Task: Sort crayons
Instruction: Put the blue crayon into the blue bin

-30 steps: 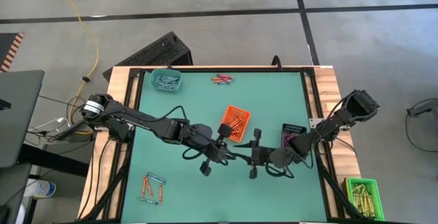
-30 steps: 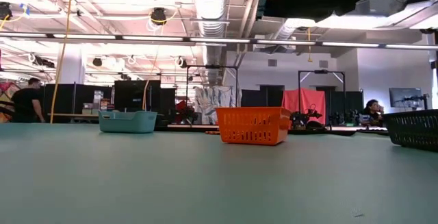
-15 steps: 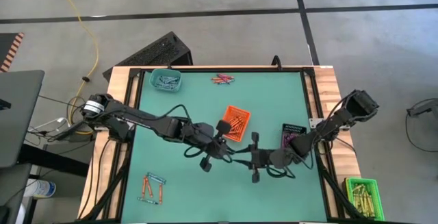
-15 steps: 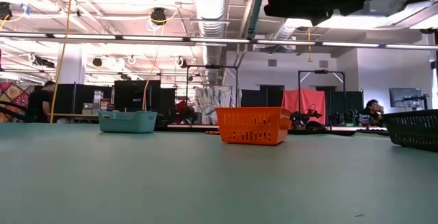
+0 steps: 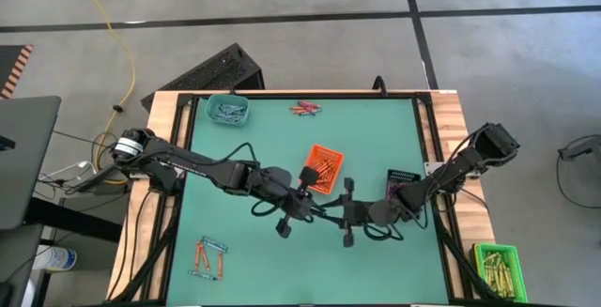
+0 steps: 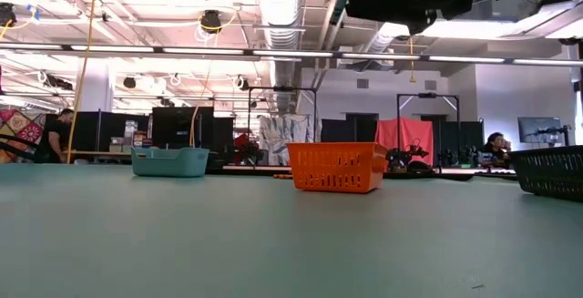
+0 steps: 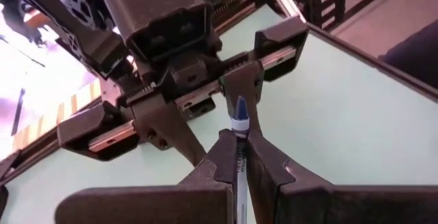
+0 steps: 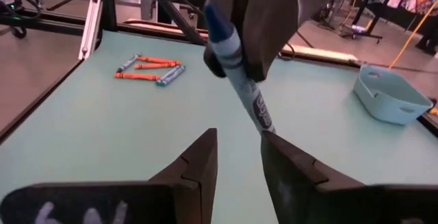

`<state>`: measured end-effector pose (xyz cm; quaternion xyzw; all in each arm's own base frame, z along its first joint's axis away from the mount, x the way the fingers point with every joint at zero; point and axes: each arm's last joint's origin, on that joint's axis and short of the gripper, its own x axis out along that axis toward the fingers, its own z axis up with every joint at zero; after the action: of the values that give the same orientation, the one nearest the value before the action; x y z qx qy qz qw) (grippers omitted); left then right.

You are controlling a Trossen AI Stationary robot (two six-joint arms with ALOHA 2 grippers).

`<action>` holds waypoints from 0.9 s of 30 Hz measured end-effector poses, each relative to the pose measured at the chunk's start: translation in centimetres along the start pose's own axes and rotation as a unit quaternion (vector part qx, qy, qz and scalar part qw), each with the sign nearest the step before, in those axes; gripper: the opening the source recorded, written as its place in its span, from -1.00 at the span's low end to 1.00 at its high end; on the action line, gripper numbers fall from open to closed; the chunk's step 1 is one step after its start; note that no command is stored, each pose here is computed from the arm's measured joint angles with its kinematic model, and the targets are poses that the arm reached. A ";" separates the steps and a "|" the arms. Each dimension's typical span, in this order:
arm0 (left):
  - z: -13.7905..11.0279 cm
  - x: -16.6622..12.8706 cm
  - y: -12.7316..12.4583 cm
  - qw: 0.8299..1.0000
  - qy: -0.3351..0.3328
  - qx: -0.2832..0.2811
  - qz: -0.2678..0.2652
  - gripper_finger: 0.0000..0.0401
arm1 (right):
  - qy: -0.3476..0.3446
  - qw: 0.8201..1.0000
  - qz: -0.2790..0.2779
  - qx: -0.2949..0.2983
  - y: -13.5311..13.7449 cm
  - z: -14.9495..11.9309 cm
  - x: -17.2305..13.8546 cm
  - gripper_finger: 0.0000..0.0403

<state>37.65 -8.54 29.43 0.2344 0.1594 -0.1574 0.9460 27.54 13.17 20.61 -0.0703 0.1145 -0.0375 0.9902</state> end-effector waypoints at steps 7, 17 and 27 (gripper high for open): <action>0.1 0.0 0.0 1.000 -0.010 -0.005 0.004 -0.99 | -0.012 1.000 -0.008 -0.007 -0.1 0.3 0.0 -0.41; 0.0 0.0 0.0 1.000 -0.007 -0.023 0.002 -0.99 | -0.009 0.999 -0.032 -0.020 -0.2 0.2 0.0 -0.45; -0.6 0.5 -0.3 1.000 0.013 -0.023 0.001 -1.00 | 0.029 0.999 -0.029 -0.032 -0.2 -0.6 0.0 -0.98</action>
<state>37.87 -8.56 28.61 0.2144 0.1755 -0.1493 0.9492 27.36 12.91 20.04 -0.1038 0.1426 -0.0643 0.9822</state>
